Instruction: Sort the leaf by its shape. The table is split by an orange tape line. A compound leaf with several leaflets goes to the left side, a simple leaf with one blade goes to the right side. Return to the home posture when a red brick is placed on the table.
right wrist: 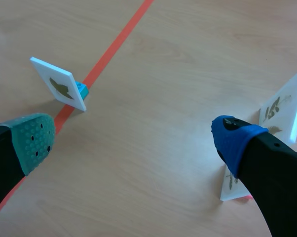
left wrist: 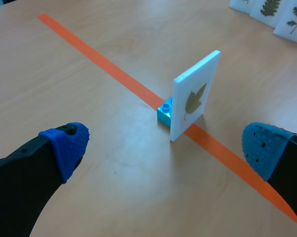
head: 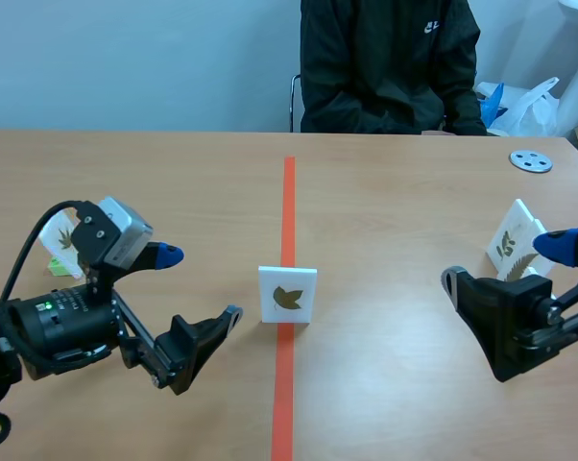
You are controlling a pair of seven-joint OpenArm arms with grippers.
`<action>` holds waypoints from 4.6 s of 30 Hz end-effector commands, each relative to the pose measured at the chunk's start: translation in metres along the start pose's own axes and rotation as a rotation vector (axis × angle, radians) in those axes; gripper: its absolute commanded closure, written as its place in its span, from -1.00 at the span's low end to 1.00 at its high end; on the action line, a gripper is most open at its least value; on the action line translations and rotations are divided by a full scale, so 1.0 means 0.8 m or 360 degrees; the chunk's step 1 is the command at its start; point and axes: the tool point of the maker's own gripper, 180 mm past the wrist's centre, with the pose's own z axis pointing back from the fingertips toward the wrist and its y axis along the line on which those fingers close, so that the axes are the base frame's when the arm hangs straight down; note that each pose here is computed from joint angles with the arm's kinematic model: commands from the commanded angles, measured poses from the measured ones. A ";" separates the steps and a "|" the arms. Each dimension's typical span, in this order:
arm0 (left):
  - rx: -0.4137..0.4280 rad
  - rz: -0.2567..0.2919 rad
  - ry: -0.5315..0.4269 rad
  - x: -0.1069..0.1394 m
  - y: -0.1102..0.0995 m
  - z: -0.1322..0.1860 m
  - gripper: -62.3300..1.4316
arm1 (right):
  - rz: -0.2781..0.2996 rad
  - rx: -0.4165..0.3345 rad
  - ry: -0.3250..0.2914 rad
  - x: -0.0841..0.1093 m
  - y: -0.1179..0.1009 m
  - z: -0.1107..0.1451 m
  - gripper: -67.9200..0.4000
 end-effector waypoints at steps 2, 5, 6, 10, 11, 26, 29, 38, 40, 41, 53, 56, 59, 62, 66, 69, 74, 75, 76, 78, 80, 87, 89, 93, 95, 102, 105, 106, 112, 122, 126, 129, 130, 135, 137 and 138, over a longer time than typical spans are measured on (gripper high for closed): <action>-0.0043 -0.0029 -0.0086 0.020 -0.002 -0.017 -1.00 | 0.0007 -0.0027 -0.0049 0.011 -0.007 0.000 -1.00; -0.0090 -0.0060 -0.0080 0.015 -0.005 -0.032 -1.00 | 0.0005 -0.0039 -0.0049 0.011 -0.009 0.000 -1.00; -0.0101 -0.0061 -0.0083 0.015 -0.005 -0.037 -1.00 | 0.0005 -0.0039 -0.0049 0.011 -0.009 0.000 -1.00; -0.0147 -0.0075 -0.0073 0.009 -0.008 -0.052 -1.00 | 0.0007 -0.0043 -0.0049 0.011 -0.010 0.001 -1.00; -0.0162 -0.0084 -0.0066 0.006 -0.010 -0.056 -1.00 | 0.0010 -0.0048 -0.0049 0.011 -0.011 0.001 -1.00; -0.0323 -0.0088 -0.0011 -0.010 -0.047 -0.106 -1.00 | 0.0036 -0.0117 -0.0056 0.016 -0.030 0.008 -1.00; -0.0334 -0.0061 -0.0030 -0.008 -0.056 -0.112 -1.00 | 0.0036 -0.0117 -0.0056 0.016 -0.030 0.008 -1.00; -0.0267 -0.0078 -0.0030 -0.009 -0.049 -0.116 -0.63 | 0.0026 -0.0113 -0.0063 0.017 -0.029 0.008 -1.00; -0.0257 -0.0077 -0.0016 -0.013 -0.047 -0.116 -0.54 | 0.0026 -0.0114 -0.0063 0.017 -0.029 0.008 -1.00; -0.0252 -0.0075 -0.0008 -0.016 -0.046 -0.115 -0.49 | 0.0026 -0.0114 -0.0063 0.017 -0.029 0.008 -1.00; -0.0137 -0.0056 -0.0009 -0.019 -0.029 -0.115 0.64 | 0.0026 -0.0114 -0.0062 0.017 -0.029 0.008 -1.00; -0.0137 -0.0057 -0.0008 -0.019 -0.029 -0.115 0.71 | 0.0026 -0.0114 -0.0063 0.017 -0.029 0.008 -1.00; -0.0136 -0.0048 -0.0009 -0.019 -0.029 -0.115 0.74 | 0.0026 -0.0114 -0.0063 0.017 -0.029 0.008 -1.00; -0.0114 0.0005 -0.0005 -0.018 -0.025 -0.114 0.74 | 0.0026 -0.0114 -0.0063 0.017 -0.029 0.008 -1.00; -0.0115 0.0054 -0.0016 -0.004 -0.022 -0.111 0.74 | 0.0027 -0.0113 -0.0063 0.017 -0.029 0.008 -1.00; -0.0080 0.0090 -0.0057 0.014 -0.013 -0.102 0.74 | 0.0029 -0.0114 -0.0067 0.018 -0.030 0.008 -1.00; 0.0012 0.0163 -0.0132 0.041 0.005 -0.073 0.74 | 0.0032 -0.0114 -0.0087 0.022 -0.030 0.008 -1.00; 0.0035 0.0177 -0.0145 0.045 0.009 -0.065 0.74 | 0.0032 -0.0114 -0.0091 0.022 -0.030 0.008 -1.00; 0.0064 0.0191 -0.0160 0.049 0.014 -0.057 0.74 | 0.0032 -0.0114 -0.0091 0.022 -0.030 0.008 -1.00; 0.0127 0.0234 -0.0208 0.056 0.023 -0.038 0.74 | 0.0032 -0.0114 -0.0091 0.022 -0.030 0.008 -1.00; 0.0191 0.0268 -0.0237 0.059 0.033 -0.018 0.74 | 0.0032 -0.0114 -0.0095 0.023 -0.030 0.008 -1.00; 0.0466 0.0425 -0.0282 0.050 0.067 0.049 0.74 | 0.0036 -0.0115 -0.0107 0.025 -0.030 0.007 -1.00; 0.0569 0.0433 -0.0270 0.043 0.081 0.066 0.74 | 0.0037 -0.0115 -0.0110 0.026 -0.031 0.007 -1.00; 0.0783 0.0428 -0.0248 0.030 0.113 0.097 0.74 | 0.0041 -0.0117 -0.0121 0.029 -0.032 0.006 -1.00; 0.0889 0.0431 -0.0243 0.025 0.129 0.109 0.74 | 0.0042 -0.0118 -0.0124 0.030 -0.032 0.006 -1.00; 0.1124 0.0506 -0.0257 0.010 0.149 0.127 0.74 | 0.0052 -0.0144 -0.0126 0.032 -0.039 0.009 -1.00; 0.1195 0.0536 -0.0275 -0.004 0.151 0.132 0.74 | 0.0057 -0.0158 -0.0129 0.033 -0.042 0.010 -1.00; 0.1215 0.0546 -0.0276 -0.009 0.152 0.133 0.74 | 0.0058 -0.0160 -0.0129 0.033 -0.043 0.011 -1.00; 0.1345 0.0592 -0.0271 -0.039 0.167 0.139 0.74 | 0.0057 -0.0160 -0.0130 0.033 -0.043 0.011 -1.00; 0.1440 0.0630 -0.0290 -0.060 0.188 0.134 0.74 | 0.0057 -0.0160 -0.0130 0.033 -0.043 0.010 -1.00; 0.1467 0.0652 -0.0263 -0.072 0.192 0.134 0.74 | 0.0057 -0.0160 -0.0130 0.033 -0.043 0.010 -1.00; 0.1503 0.0643 -0.0268 -0.077 0.197 0.137 0.73 | 0.0057 -0.0160 -0.0130 0.033 -0.043 0.010 -1.00; 0.1511 0.0643 -0.0263 -0.078 0.198 0.138 0.73 | 0.0057 -0.0160 -0.0130 0.033 -0.043 0.010 -1.00; 0.1517 0.0648 -0.0257 -0.080 0.200 0.137 0.72 | 0.0057 -0.0160 -0.0130 0.033 -0.043 0.010 -1.00; 0.1517 0.0648 -0.0256 -0.081 0.200 0.137 0.66 | 0.0057 -0.0160 -0.0130 0.033 -0.043 0.010 -1.00; 0.1517 0.0648 -0.0256 -0.081 0.200 0.137 0.62 | 0.0057 -0.0160 -0.0130 0.033 -0.043 0.010 -1.00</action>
